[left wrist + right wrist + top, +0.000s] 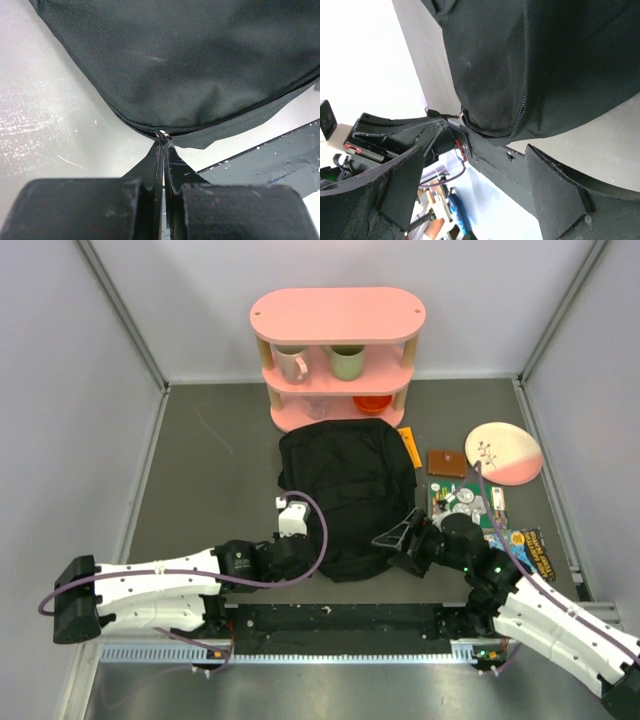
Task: Pack the student bag
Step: Unzip the student bag at the center of the board.
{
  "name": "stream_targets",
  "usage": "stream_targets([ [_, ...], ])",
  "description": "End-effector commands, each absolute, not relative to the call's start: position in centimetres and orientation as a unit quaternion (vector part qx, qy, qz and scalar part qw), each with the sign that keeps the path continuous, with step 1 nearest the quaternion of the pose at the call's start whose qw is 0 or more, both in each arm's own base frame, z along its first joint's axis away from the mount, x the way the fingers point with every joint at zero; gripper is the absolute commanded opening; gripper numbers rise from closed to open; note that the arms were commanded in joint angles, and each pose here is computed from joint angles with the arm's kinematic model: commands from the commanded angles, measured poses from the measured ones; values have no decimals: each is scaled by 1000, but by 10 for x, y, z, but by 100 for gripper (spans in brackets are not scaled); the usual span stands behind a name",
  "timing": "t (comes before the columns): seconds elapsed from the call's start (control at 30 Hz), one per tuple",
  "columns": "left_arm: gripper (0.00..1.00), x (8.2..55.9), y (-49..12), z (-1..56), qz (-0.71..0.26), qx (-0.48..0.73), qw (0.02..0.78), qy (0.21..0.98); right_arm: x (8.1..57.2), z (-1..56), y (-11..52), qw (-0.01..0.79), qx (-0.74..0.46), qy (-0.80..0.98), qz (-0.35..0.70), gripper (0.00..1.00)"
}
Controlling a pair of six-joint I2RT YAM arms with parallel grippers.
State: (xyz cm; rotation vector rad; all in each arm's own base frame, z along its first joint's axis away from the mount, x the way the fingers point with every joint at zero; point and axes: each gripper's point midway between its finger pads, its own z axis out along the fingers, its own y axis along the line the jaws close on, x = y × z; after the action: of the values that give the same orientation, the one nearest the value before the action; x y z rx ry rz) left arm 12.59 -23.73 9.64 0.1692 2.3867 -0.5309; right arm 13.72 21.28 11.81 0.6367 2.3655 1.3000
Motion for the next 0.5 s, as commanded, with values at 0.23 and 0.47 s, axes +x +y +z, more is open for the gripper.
stream_targets([
  [0.23, 0, 131, -258, 117, -244, 65, 350, 902, 133, 125, 271, 119, 291, 820, 478, 77],
  [0.47, 0, 131, -261, 120, -251, 68, 354, 899, 141, 126, 286, 103, 329, 810, 475, 63],
])
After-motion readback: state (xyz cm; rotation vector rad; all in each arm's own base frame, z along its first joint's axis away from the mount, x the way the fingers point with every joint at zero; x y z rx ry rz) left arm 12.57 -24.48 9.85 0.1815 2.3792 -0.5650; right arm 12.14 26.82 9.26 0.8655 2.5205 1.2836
